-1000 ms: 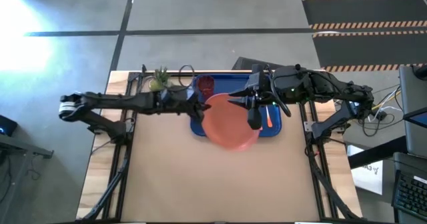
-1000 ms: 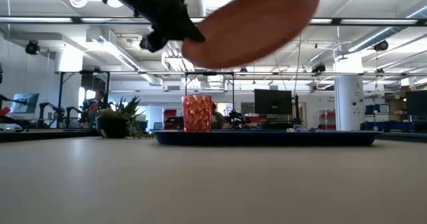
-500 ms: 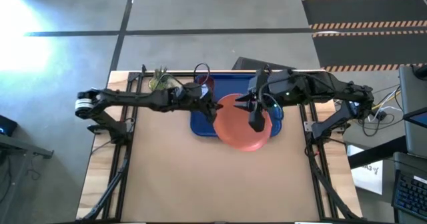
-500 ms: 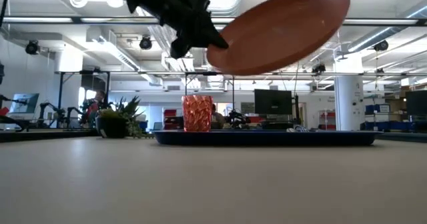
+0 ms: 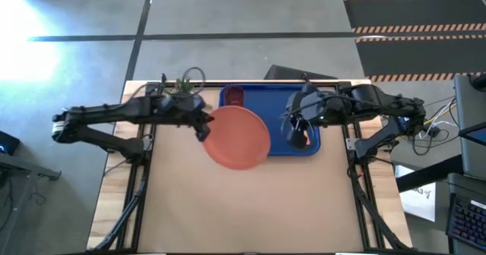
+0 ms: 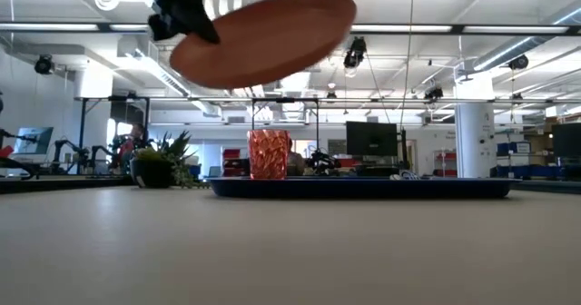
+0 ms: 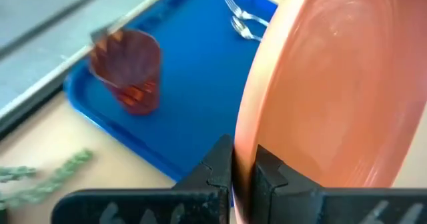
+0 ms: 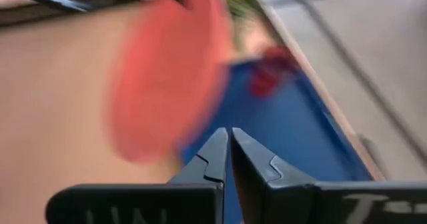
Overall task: Pick and place plate/cup/fork/spoon on tray
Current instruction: Put the plate on the center of the serving tray
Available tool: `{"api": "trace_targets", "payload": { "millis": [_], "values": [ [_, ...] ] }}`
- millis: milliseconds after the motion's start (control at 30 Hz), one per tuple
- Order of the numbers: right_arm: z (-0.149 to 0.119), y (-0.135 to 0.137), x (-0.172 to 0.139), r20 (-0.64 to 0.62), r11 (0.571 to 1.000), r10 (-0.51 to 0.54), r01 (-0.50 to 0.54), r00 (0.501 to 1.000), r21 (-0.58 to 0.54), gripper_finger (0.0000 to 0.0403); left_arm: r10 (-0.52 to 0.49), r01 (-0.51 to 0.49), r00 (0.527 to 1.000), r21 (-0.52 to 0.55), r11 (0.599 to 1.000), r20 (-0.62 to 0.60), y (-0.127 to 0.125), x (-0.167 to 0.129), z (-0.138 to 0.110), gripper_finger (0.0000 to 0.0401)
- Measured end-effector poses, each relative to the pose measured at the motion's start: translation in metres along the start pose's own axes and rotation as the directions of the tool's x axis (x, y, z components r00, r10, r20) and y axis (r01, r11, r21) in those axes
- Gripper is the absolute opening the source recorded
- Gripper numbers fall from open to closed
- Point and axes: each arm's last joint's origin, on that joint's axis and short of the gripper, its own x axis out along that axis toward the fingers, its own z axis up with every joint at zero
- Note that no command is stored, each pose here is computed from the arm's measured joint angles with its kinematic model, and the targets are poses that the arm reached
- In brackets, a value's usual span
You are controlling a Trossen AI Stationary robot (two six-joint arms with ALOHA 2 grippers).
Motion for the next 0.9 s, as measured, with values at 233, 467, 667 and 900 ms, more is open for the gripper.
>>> {"api": "trace_targets", "payload": {
  "millis": [233, 467, 667, 900],
  "values": [
    [-0.033, -0.012, 0.038, -0.238, 0.962, -0.226, 0.254, 0.945, 0.096, 0.0008, 0.017, -0.015, 0.993, -0.02, 1.0, 0.119, 0.008, -0.035, -0.001, 0.0],
    [-0.077, -0.024, 0.091, -0.47, 0.919, -0.289, 0.379, 0.834, 0.108, 0.0008, 0.01, -0.009, 0.989, -0.006, 1.0, 0.146, 0.012, -0.047, -0.002, 0.0],
    [-0.112, -0.047, 0.127, -0.625, 0.9, -0.243, 0.412, 0.742, 0.14, 0.0008, 0.018, -0.018, 0.992, 0.006, 1.0, 0.125, 0.013, -0.049, -0.006, 0.0],
    [-0.124, -0.088, 0.146, -0.439, 0.897, -0.038, 0.224, 0.898, 0.382, 0.0008, 0.017, -0.018, 0.993, 0.009, 1.0, 0.113, 0.014, -0.051, -0.008, 0.0]
  ]
}}
